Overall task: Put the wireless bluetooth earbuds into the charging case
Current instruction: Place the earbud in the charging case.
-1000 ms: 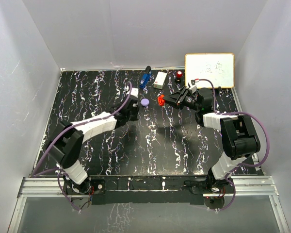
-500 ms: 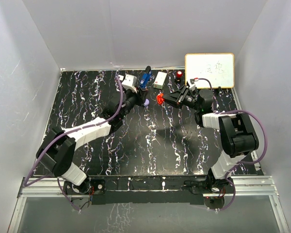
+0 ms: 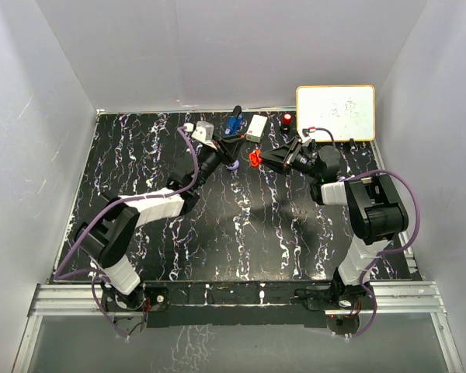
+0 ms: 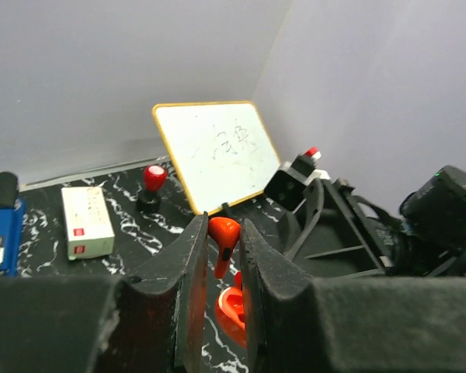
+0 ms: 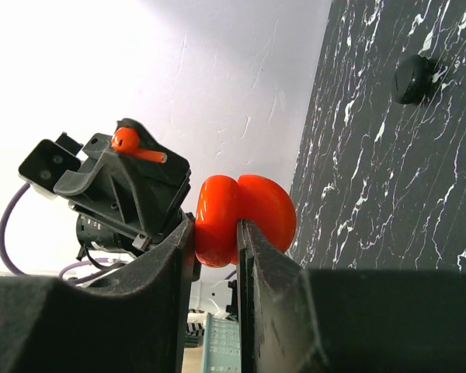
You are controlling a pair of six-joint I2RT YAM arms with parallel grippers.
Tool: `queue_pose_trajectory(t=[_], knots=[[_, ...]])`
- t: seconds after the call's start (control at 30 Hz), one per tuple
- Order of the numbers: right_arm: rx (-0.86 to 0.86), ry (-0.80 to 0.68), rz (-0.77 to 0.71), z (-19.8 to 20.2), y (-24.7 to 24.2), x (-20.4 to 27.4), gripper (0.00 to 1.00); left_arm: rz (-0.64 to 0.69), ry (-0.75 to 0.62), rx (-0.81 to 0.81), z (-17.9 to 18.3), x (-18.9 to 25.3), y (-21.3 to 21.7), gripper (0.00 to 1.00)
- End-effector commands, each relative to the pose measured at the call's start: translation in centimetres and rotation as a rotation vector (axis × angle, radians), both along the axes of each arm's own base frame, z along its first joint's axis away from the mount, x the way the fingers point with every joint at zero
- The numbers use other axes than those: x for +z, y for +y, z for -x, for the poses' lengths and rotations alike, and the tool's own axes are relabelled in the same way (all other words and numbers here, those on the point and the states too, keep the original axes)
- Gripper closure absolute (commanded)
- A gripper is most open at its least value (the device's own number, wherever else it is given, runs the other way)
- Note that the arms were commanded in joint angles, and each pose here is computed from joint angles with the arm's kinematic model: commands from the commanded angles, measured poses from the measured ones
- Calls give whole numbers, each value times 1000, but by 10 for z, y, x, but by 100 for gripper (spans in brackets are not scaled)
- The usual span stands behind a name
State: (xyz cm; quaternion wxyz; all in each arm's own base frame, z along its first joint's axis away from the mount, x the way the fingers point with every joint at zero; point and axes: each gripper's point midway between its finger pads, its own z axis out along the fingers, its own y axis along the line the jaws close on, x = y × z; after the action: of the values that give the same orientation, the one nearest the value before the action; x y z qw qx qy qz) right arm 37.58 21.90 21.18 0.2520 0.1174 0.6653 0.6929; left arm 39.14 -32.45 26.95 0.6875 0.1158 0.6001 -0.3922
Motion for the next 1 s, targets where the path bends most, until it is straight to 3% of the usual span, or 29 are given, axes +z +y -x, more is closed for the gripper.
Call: queue_pose_trajectory(t=[0.0,0.97], knots=[[17,-73,-40,4,0,17,100,108,-124,-78,14,35,-5,100],[3,-68,-50,-3,-1,19,100,42,-117,-175,26,-2,-32,100]])
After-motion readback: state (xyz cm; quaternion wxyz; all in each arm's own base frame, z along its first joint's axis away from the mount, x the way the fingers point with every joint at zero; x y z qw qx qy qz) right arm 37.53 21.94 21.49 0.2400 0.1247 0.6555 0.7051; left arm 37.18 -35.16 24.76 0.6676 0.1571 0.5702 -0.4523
